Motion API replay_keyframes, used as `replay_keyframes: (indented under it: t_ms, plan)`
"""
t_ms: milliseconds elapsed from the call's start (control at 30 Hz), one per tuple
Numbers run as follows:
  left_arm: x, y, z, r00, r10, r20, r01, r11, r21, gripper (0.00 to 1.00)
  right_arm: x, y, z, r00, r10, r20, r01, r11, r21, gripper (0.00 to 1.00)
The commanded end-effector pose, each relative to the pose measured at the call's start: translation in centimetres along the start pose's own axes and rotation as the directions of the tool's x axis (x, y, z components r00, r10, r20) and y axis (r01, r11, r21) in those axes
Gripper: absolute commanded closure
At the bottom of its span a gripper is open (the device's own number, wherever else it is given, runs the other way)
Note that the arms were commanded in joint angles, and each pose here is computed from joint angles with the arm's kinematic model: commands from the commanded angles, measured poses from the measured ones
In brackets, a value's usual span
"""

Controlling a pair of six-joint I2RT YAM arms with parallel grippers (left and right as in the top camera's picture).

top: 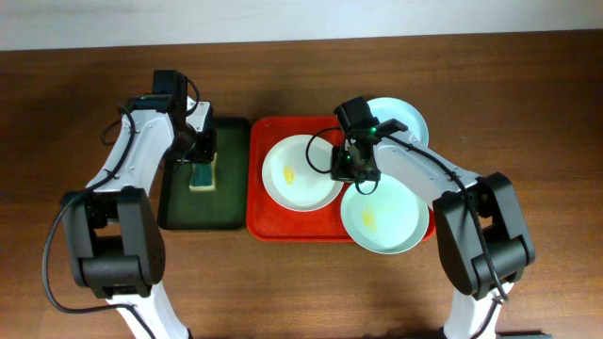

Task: Clean dirty plates on tray and stack at the side
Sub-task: 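Close left gripper on the green-and-yellow sponge in the water tray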

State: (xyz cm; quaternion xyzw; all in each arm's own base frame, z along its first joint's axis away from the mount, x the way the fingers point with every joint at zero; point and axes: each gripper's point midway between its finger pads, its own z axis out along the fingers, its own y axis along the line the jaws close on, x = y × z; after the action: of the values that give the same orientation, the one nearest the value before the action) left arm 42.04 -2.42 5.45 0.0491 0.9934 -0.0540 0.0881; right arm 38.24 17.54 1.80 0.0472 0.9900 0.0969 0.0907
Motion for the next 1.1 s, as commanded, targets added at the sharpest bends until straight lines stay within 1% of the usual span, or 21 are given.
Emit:
replay_keyframes:
  t_ms: [0,67,133,200,233,300,367,400,533,733,800,833,900,967,1033,1067]
  plan:
    - [1.0,0.7,2.2,0.998,-0.031,-0.06,0.029,0.999,-0.024,0.67,0.9,-0.2,0.7,1.0,-0.003,-0.025,0.003,1.0,0.017,0.96]
    - [1.1,0.9,2.7,0.997,-0.032,-0.067,0.03,0.999,-0.03,0.66,0.9,-0.1,0.7,1.0,-0.003,-0.025,0.004,1.0,0.017,0.96]
    - [1.3,1.0,3.2,0.996,-0.033,-0.082,0.03,0.999,-0.032,0.69,0.9,-0.1,0.7,1.0,-0.003,-0.024,0.004,1.0,0.017,0.96]
    - [1.5,2.3,3.4,0.993,-0.084,-0.087,0.074,0.991,-0.112,0.75,0.9,-0.1,0.7,1.0,-0.003,-0.025,0.004,1.0,0.017,0.96]
    - [1.6,2.7,3.3,0.991,-0.103,-0.085,0.091,0.986,-0.137,0.75,0.9,-0.2,0.7,1.0,-0.003,-0.026,0.004,1.0,0.018,0.96]
    - [1.5,2.5,3.3,0.992,-0.097,-0.082,0.086,0.987,-0.134,0.73,1.0,-0.2,0.7,1.0,-0.002,-0.029,0.003,1.0,0.02,0.96]
    - [1.4,1.7,3.4,0.993,-0.077,-0.085,0.066,0.989,-0.131,0.68,1.0,-0.2,0.7,1.0,-0.003,-0.03,0.003,1.0,0.02,0.96]
    - [1.4,1.5,3.4,0.994,-0.074,-0.086,0.062,0.99,-0.13,0.67,1.0,-0.2,0.7,1.0,-0.003,-0.03,0.003,1.0,0.02,0.96]
    - [1.8,1.1,3.5,0.992,-0.069,-0.103,0.056,0.991,-0.124,0.67,1.0,-0.2,0.7,1.0,-0.002,-0.03,0.003,1.0,0.02,0.96]
    - [2.6,1.3,4.9,0.987,-0.076,-0.145,0.057,0.99,-0.126,0.66,1.0,-0.2,0.7,1.0,-0.003,-0.03,0.003,1.0,0.02,0.96]
    - [2.6,1.3,4.9,0.986,-0.077,-0.145,0.058,0.99,-0.126,0.69,1.0,-0.2,0.7,1.0,-0.003,-0.03,0.003,1.0,0.02,0.96]
    - [2.6,1.3,4.9,0.986,-0.076,-0.145,0.058,0.99,-0.126,0.73,1.0,-0.2,0.7,1.0,-0.003,-0.03,0.003,1.0,0.02,0.96]
    - [2.6,1.3,4.9,0.987,-0.076,-0.145,0.058,0.99,-0.126,0.74,1.0,-0.2,0.7,1.0,-0.003,-0.03,0.003,1.0,0.02,0.96]
    - [2.4,1.2,4.8,0.987,-0.076,-0.142,0.059,0.991,-0.123,0.79,1.0,-0.2,0.7,1.0,-0.003,-0.03,0.003,1.0,0.02,0.96]
    - [2.0,0.2,4.0,0.987,-0.076,-0.142,0.067,0.995,-0.068,0.69,1.0,-0.2,0.7,1.0,-0.003,-0.03,0.003,1.0,0.02,0.96]
    - [1.6,-0.1,3.4,0.988,-0.076,-0.138,0.069,0.996,-0.054,0.67,1.0,-0.2,0.7,1.0,-0.002,-0.03,0.003,1.0,0.02,0.96]
